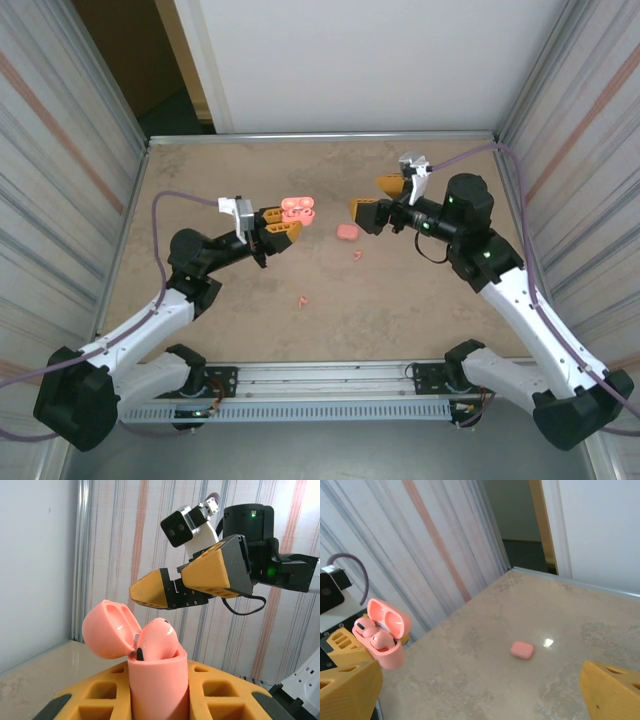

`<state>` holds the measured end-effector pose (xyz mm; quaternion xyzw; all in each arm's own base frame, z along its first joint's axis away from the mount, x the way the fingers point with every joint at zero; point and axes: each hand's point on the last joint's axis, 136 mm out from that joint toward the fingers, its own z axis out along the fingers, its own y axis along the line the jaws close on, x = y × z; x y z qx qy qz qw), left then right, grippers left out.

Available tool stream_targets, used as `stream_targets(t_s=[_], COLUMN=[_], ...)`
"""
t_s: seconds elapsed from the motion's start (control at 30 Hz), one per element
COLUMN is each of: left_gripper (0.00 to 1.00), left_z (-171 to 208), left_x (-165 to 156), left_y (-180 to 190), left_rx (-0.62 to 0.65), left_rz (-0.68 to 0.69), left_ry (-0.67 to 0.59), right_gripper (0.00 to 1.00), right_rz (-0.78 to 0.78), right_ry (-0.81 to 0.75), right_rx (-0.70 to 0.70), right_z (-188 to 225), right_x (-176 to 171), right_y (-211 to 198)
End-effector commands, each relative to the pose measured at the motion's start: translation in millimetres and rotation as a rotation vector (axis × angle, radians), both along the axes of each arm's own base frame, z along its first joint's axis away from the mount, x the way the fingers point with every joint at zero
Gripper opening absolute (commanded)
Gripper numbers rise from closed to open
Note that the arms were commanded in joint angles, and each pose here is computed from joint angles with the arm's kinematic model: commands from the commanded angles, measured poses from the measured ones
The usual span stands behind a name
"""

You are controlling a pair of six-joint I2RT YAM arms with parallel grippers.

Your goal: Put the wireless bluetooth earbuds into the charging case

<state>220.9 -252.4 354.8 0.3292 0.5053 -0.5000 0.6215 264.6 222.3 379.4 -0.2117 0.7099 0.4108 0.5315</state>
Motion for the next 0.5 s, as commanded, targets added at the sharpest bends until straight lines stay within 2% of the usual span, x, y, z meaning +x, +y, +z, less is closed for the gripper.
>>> stream_targets(t_s=[0.0, 0.27, 0.47], left_gripper=[0.00, 0.00, 0.00], left_z=[15.8, 22.3, 24.5], left_x=[-3.5, -2.6, -1.3], left_y=[2.8, 2.4, 1.4], left_rx=[-0.038, -0.058, -0.072], left_rz=[0.006, 0.003, -0.003], left_ry=[-0.044, -0.053, -0.053], right_gripper=[0.99, 0.99, 0.99], right_rz=[-0.055, -0.116, -0.049], right_ry=[-0.014, 0.070, 0.123], right_rx=[0.083, 0.196, 0.316], right_z=[13.7, 4.7, 8.8], right_x=[1.5, 9.5, 10.6], right_y=[-11.2, -23.5, -20.7])
